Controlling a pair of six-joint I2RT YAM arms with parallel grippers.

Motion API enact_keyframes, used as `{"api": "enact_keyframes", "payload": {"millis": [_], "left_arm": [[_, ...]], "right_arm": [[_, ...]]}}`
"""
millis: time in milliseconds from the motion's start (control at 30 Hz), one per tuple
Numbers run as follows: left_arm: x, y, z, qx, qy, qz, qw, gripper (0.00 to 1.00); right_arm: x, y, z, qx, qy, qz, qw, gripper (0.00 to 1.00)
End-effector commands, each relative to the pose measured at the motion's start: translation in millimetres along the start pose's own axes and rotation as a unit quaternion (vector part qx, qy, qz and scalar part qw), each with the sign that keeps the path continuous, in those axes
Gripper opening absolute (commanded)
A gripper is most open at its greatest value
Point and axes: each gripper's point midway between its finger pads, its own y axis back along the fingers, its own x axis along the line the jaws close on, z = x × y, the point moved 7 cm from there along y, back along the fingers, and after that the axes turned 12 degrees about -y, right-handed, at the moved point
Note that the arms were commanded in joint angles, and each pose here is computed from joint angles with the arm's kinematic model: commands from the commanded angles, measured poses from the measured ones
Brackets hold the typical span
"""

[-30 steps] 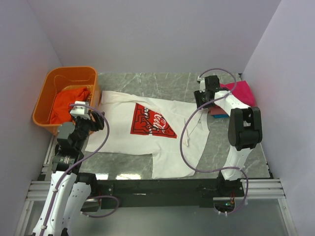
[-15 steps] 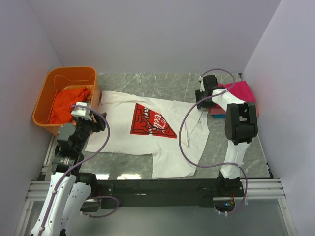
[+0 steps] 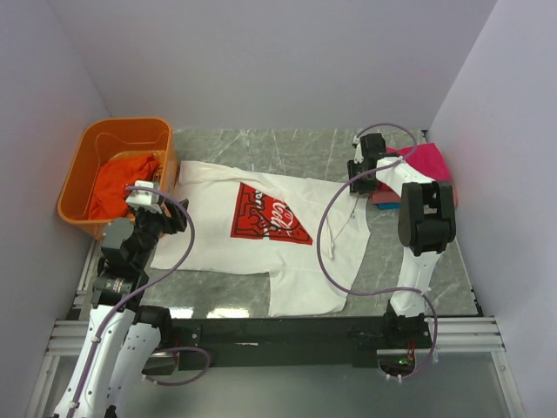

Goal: Fold and stack the t-shirts
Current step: Fold the tshirt

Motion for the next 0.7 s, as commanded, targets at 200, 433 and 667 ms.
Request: {"api": "enact_keyframes", "payload": {"millis": [200, 433, 667], "left_arm": [[0.8, 0.6, 3.1, -0.012, -0.004, 0.004, 1.0, 0.68], [1.1, 1.2, 3.4, -0.012, -0.004, 0.005, 1.0, 0.68], [1.2, 1.2, 3.6, -0.013, -0.005, 0.006, 1.0, 0.68]], "right_arm": [[-0.4, 2.0, 8.2, -0.004, -0.025, -0.006, 1.0, 0.41], [-2.6, -1.6, 3.6, 0.004, -0.027, -0.011, 1.0, 0.42], [-1.5, -6.8, 1.4, 0.016, -0.031, -0.004, 0.999, 0.29]]}}
